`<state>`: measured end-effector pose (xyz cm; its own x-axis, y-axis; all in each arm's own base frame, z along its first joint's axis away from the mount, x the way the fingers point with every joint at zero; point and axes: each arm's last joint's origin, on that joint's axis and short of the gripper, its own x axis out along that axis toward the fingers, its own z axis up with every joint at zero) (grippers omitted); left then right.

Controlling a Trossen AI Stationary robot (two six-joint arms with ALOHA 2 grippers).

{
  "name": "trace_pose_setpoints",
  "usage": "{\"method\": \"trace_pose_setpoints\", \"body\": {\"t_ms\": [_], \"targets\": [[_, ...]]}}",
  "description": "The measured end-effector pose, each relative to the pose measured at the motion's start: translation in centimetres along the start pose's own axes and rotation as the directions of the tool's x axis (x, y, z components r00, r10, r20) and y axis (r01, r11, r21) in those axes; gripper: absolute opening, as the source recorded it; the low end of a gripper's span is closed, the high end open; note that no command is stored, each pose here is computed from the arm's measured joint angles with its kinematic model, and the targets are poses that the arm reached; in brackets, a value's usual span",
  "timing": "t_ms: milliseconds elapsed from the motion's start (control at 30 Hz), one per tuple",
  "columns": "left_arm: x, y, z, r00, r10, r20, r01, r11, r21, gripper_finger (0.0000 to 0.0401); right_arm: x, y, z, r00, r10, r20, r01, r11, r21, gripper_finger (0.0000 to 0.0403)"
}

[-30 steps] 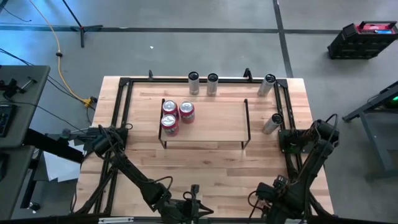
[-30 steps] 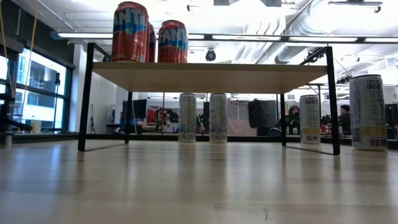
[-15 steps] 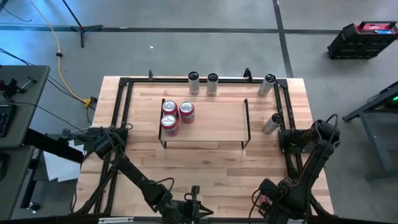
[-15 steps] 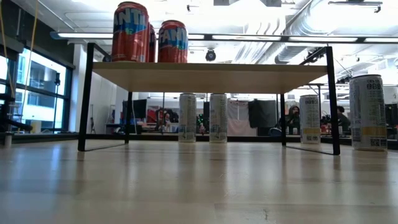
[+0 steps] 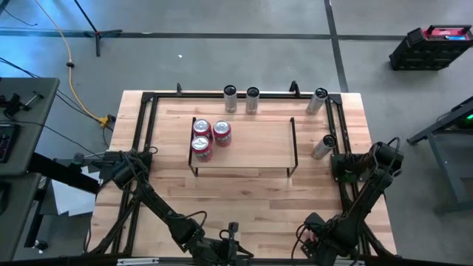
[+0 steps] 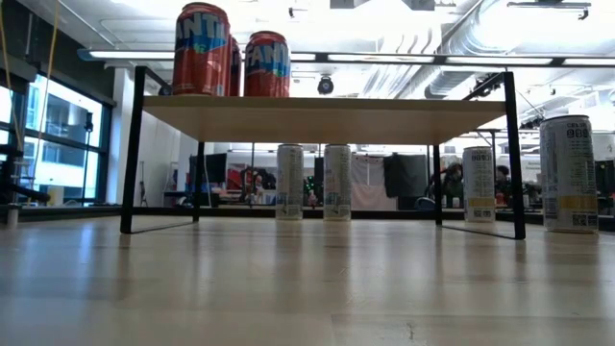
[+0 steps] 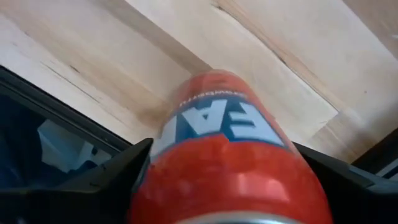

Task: Place canned beverage on shelf
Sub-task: Put the red soda can on the shelf aligned with the other red soda can

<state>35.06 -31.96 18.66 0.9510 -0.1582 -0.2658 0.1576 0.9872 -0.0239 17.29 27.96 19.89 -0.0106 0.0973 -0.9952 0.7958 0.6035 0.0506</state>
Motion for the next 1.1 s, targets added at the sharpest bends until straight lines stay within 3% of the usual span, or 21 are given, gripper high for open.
{"method": "trace_pose_setpoints", "body": {"t_ms": [167, 333, 600, 700, 900, 1100], "targets": [[0.0, 0.0, 0.0, 1.0, 0.0, 0.0, 0.0, 1.0, 0.0, 0.0001, -0.1, 0.3, 0.6, 1.0, -0.002, -0.016, 0.002, 1.0, 0.025, 0.0297], [0.0, 0.0, 0.0, 1.0, 0.0, 0.0, 0.0, 1.0, -0.001, 0.0003, -0.1, 0.3, 0.6, 0.999, -0.011, -0.051, 0.013, 0.999, 0.041, 0.0292], [0.0, -0.1, 0.0, 1.0, -0.002, 0.0, 0.002, 1.0, -0.009, 0.0003, -0.4, 0.9, 1.7, 0.995, -0.008, -0.1, 0.0, 0.997, -0.077, 0.0289], [-0.1, -0.1, 0.0, 1.0, -0.003, 0.0, 0.003, 1.0, -0.009, 0.0003, -1.5, 1.9, 2.7, 0.994, 0.035, -0.102, -0.049, 0.988, -0.144, 0.0289], [-0.3, -0.5, -0.2, 1.0, -0.012, -0.004, 0.012, 1.0, -0.013, 0.0003, -4.9, 3.8, 6.0, 0.992, 0.115, -0.043, -0.123, 0.938, -0.325, 0.0287], [-1.1, -1.6, -0.6, 0.999, -0.033, -0.028, 0.031, 0.999, -0.04, 0.0003, -7.2, 4.9, 10.7, 0.984, 0.177, 0.028, -0.132, 0.824, -0.55, 0.0287]]}}
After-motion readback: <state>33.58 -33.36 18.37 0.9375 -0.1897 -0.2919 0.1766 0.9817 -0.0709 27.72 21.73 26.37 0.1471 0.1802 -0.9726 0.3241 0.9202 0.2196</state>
